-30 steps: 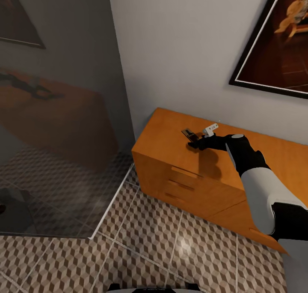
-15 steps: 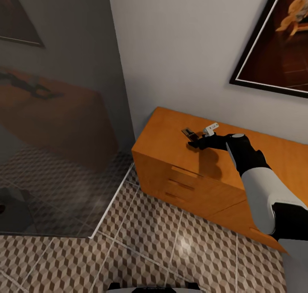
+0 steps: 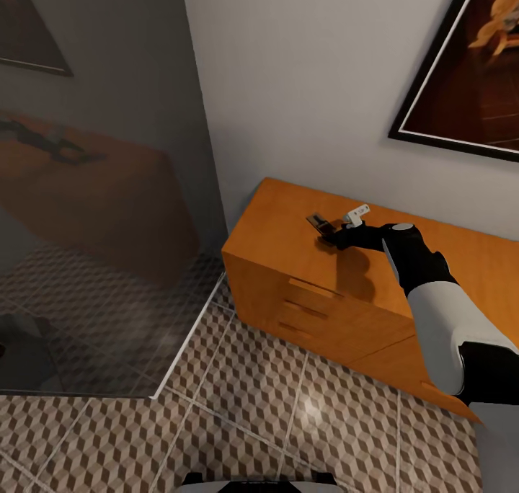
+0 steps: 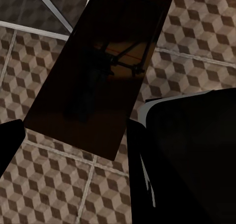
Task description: Take the four mousetraps from the cabinet in the bathroom and place them on the bathroom floor. Make sure all four end up on the same floor surface, and ensure that at least two of them are either under or directly next to the same bathroom sink.
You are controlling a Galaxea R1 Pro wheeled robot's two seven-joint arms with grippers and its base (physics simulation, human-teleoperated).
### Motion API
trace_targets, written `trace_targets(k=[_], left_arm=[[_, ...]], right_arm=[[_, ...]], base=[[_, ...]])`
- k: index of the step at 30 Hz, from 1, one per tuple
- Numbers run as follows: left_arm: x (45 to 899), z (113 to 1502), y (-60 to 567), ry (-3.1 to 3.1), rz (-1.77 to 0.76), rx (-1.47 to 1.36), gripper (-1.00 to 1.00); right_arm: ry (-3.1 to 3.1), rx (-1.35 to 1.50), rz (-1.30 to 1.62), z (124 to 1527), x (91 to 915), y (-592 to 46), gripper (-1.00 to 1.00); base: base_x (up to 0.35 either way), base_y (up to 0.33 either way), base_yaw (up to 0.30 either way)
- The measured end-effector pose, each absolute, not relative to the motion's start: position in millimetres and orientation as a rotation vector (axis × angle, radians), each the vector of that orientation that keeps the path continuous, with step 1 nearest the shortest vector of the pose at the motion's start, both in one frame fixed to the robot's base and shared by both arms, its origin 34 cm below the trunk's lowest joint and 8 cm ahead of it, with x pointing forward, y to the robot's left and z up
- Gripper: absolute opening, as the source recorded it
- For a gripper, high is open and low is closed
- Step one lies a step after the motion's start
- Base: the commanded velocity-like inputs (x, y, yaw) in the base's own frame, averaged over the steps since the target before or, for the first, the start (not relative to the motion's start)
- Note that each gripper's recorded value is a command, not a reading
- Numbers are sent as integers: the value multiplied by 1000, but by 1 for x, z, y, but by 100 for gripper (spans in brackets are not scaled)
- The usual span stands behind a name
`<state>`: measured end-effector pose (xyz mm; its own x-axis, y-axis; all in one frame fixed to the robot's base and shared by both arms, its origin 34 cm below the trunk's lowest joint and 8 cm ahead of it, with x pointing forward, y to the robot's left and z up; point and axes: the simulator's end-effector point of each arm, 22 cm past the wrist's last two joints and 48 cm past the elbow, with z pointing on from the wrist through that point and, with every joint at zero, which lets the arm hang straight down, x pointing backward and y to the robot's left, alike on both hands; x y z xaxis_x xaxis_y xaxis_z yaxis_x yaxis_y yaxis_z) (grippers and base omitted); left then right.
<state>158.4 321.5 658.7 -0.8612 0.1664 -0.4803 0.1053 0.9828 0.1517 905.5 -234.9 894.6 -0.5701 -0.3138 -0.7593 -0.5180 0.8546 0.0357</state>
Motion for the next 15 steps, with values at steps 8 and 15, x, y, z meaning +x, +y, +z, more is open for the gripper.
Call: trace_targets(k=[8, 15], left_arm=[[158, 659, 322, 2616, 164, 192, -100], [158, 659, 322, 2616, 164, 192, -100]], right_arm=[[2218, -601, 327, 895, 905, -234, -100], [2218, -599, 325, 895, 905, -234, -100]], base=[[0, 0, 0], [0, 0, 0]])
